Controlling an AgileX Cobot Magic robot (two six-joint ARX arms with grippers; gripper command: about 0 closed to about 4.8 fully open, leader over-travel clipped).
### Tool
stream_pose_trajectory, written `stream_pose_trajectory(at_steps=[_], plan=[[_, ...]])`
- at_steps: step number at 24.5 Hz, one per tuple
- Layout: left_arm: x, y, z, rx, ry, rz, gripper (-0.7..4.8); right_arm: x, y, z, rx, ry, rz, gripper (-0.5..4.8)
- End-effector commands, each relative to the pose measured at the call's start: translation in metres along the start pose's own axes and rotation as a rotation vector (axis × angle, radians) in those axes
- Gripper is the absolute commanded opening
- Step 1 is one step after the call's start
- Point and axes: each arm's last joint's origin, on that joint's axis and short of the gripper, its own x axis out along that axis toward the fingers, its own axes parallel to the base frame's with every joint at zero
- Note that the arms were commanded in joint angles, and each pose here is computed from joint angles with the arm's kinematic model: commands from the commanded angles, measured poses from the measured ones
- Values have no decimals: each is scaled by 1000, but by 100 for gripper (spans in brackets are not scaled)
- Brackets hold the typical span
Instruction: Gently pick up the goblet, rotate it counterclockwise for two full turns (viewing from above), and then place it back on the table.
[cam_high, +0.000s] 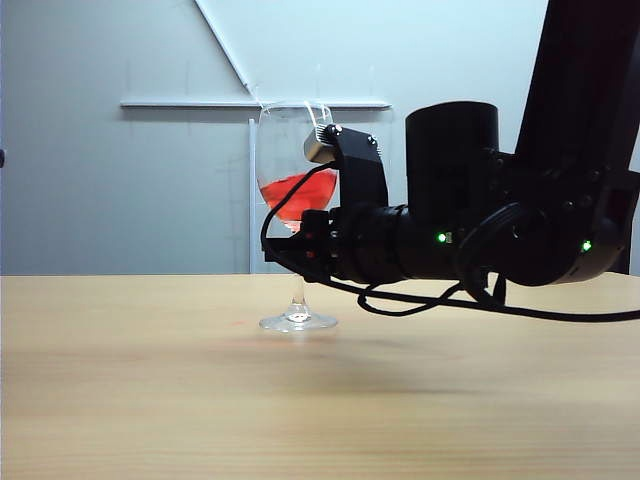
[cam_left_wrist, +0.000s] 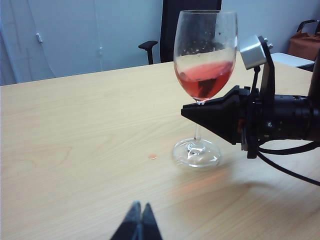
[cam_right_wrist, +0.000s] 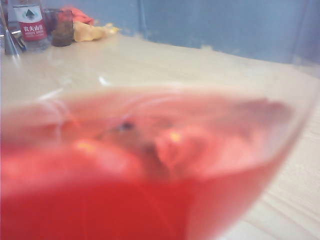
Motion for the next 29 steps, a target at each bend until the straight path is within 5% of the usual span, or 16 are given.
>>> stream_pose_trajectory(at_steps=[1,10,21,29], plan=[[0,0,3,2,-18,0,-5,2,0,9,-10,-54,4,-7],[0,0,3,2,-18,0,-5,1,0,7,-8,-40,5,-4],[0,0,3,2,-18,0,-5,-2,1,3,-4,-14,0,122],[0,0,3,2,-19,0,-5,-37,6,3,6,16,-3,129]])
